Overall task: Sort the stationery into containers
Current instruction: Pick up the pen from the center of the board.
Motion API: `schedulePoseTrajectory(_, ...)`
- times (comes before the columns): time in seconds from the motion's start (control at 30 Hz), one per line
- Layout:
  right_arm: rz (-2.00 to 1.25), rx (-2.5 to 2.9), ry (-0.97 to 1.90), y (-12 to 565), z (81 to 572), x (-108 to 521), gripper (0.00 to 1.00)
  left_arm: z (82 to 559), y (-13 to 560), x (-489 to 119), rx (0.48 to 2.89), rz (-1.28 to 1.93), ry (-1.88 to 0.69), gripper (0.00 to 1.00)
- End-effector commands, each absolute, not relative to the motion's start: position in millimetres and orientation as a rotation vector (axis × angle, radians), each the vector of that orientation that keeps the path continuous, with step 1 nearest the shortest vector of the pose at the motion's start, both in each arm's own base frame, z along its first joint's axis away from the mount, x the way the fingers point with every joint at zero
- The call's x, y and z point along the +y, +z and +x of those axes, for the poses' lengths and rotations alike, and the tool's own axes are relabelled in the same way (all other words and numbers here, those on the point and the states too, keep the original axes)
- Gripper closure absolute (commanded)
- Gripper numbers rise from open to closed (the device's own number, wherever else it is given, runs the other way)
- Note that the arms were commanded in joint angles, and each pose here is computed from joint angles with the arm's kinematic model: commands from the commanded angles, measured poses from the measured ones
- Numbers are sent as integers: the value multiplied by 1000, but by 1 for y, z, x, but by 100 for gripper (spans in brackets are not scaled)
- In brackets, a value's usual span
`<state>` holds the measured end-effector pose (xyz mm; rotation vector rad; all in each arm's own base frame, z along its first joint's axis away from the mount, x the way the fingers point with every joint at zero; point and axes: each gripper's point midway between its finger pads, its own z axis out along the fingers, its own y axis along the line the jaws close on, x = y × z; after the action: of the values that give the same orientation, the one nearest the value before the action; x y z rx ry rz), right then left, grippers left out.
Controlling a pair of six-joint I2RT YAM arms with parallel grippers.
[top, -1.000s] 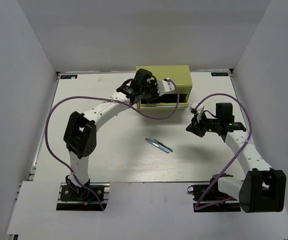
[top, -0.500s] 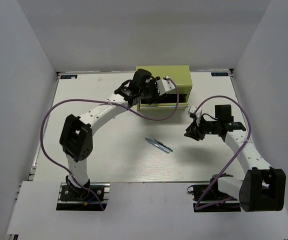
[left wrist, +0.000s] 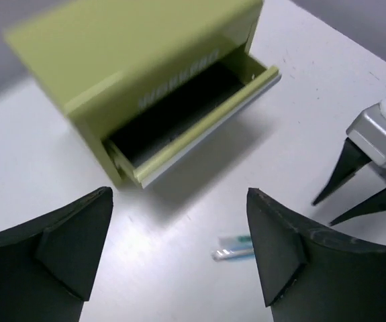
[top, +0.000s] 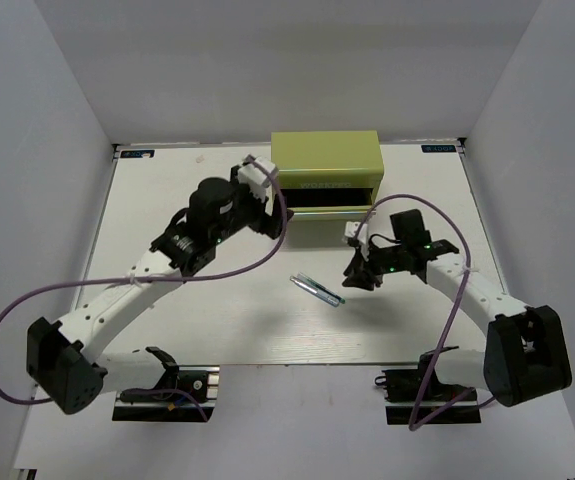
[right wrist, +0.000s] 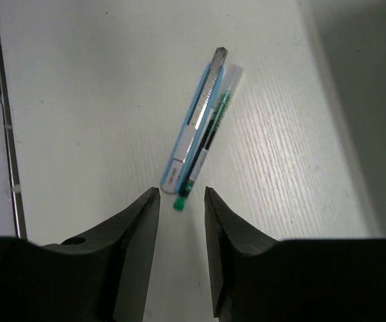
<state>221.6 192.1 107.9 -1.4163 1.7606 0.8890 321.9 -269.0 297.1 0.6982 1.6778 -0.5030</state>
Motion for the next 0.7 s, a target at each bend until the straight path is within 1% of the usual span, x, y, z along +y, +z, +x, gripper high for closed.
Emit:
schedulePoseTrajectory(0.0,-1369,1818,825,106,235,217,60,311,254,-245,1905,338,-581,9)
schedulePoseTrajectory(0.03,-1361,1817,807,108,241,221,60,305,235,-242,1973,241,-616,4)
schedulePoseTrajectory(0.07,-1320,1903,781,97,244,220,57,301,227,-238,2006,178,-626,2)
schedulePoseTrajectory(0.1,-1342,1888,774,97,242,230,57,296,209,-229,2058,107,-602,1)
schedulePoseTrajectory(0.2,-1312,1955,699,86,252,236,56,290,187,-218,2133,-90,-600,1)
schedulePoseTrajectory(0.23,-1321,1944,674,90,256,243,54,286,178,-216,2166,-122,-597,1)
schedulePoseTrajectory(0.27,-1312,1982,647,82,259,243,54,286,173,-214,2175,-168,-597,1)
schedulePoseTrajectory(0.3,-1309,1989,633,80,261,244,53,284,168,-213,2186,-179,-595,1)
schedulePoseTrajectory(0.47,-1296,2019,537,71,270,256,53,280,165,-211,2190,-213,-609,1)
schedulePoseTrajectory(0.67,-1286,2063,520,62,271,268,50,276,158,-206,2203,-217,-588,1)
